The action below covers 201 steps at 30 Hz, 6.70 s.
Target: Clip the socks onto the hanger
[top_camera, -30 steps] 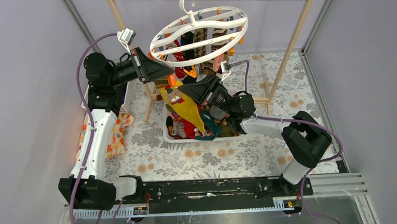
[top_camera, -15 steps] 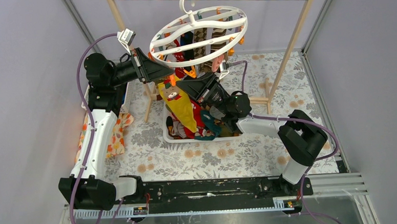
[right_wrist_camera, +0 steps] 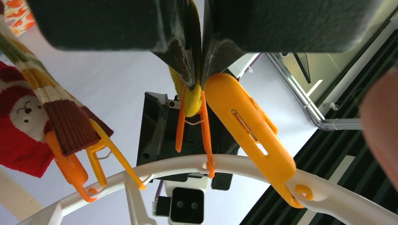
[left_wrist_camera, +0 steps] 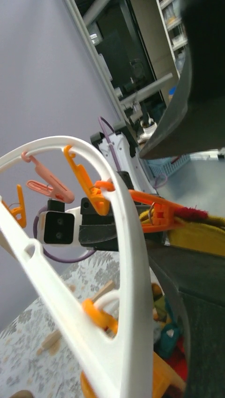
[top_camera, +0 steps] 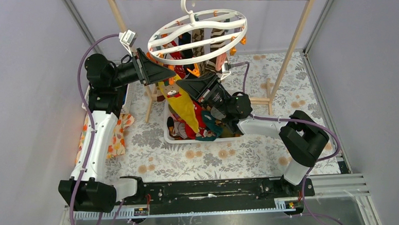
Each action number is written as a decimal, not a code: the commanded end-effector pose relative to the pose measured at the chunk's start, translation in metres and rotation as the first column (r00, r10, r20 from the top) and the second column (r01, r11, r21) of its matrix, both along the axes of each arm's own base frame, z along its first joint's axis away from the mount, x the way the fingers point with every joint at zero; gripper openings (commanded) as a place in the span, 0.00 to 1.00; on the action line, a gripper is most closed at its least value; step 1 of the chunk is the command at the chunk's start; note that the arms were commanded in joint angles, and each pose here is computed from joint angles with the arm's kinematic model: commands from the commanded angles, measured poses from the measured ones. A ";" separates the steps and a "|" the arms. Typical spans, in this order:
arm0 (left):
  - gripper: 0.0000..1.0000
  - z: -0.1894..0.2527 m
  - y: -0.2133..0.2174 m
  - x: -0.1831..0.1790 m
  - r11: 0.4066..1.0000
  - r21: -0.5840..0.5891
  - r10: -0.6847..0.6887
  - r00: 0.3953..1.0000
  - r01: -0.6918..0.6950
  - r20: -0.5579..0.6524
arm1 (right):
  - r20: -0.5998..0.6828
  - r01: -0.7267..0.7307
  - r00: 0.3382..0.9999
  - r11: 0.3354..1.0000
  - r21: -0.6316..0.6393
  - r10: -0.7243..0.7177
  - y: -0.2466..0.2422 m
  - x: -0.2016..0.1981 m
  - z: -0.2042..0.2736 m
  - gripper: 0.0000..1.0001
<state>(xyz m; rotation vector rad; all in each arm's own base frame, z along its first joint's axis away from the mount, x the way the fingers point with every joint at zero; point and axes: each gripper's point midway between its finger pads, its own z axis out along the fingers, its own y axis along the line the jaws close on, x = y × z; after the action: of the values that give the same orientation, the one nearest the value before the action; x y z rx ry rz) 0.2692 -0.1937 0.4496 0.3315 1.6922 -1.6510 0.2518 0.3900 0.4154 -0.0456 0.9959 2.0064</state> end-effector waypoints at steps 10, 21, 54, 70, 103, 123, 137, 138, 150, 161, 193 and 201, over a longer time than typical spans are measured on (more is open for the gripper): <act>0.76 -0.015 0.008 -0.022 0.986 0.156 0.046 0.993 -0.062 0.108 | 0.091 0.055 0.994 0.990 0.127 -0.067 -0.027 -0.017 0.033 0.37; 0.31 -0.022 0.015 -0.021 0.965 0.213 0.108 0.974 -0.151 0.201 | 0.115 0.236 0.963 0.969 0.066 -0.242 -0.064 -0.013 0.011 0.71; 0.21 -0.009 0.026 -0.013 0.929 0.253 0.209 0.947 -0.270 0.242 | 0.310 0.078 0.946 0.994 0.071 -0.097 -0.067 -0.019 0.056 0.49; 0.76 0.003 0.053 -0.009 0.819 0.335 0.388 0.879 -0.466 0.276 | 0.266 0.393 0.889 0.919 -0.028 -0.372 -0.052 0.002 0.041 0.05; 0.67 0.016 0.003 0.020 0.930 0.202 0.289 0.950 -0.309 0.120 | 0.440 0.727 0.664 0.659 -0.193 -0.604 0.010 0.005 0.032 0.02; 0.06 0.016 0.003 0.023 0.921 0.216 0.297 0.944 -0.323 0.146 | 0.340 0.755 0.655 0.588 -0.289 -0.674 -0.046 0.001 -0.001 0.80; 0.00 0.021 0.004 0.017 0.920 0.231 0.266 0.938 -0.316 0.223 | 0.170 0.442 0.824 0.425 -0.790 -0.541 -0.074 0.010 -0.181 0.74; 0.00 0.022 0.004 0.017 0.920 0.231 0.266 0.937 -0.317 0.228 | 0.163 0.414 0.835 0.406 -0.814 -0.526 -0.071 0.017 -0.191 0.74; 0.00 0.018 0.003 0.018 0.921 0.240 0.256 0.940 -0.308 0.225 | 0.343 0.453 0.851 0.226 -0.862 -0.398 -0.014 0.103 -0.226 0.74; 0.00 0.015 0.004 0.018 0.917 0.251 0.254 0.938 -0.311 0.236 | 0.352 0.410 0.874 0.119 -0.904 -0.335 -0.015 0.111 -0.268 0.63; 0.00 0.016 0.007 0.015 0.910 0.247 0.269 0.928 -0.332 0.257 | 0.240 0.331 0.941 0.783 -0.527 -0.237 -0.075 -0.045 -0.099 0.00; 0.00 0.015 0.007 0.014 0.910 0.248 0.269 0.928 -0.332 0.257 | 0.111 0.441 0.872 0.665 -0.602 -0.478 -0.112 -0.014 -0.140 0.00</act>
<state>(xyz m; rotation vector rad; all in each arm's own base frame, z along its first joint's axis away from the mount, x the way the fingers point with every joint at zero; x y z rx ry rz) 0.2867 -0.1867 0.4581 0.3205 1.7599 -1.1244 0.2156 0.2991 0.2855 -0.2635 1.4647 1.2616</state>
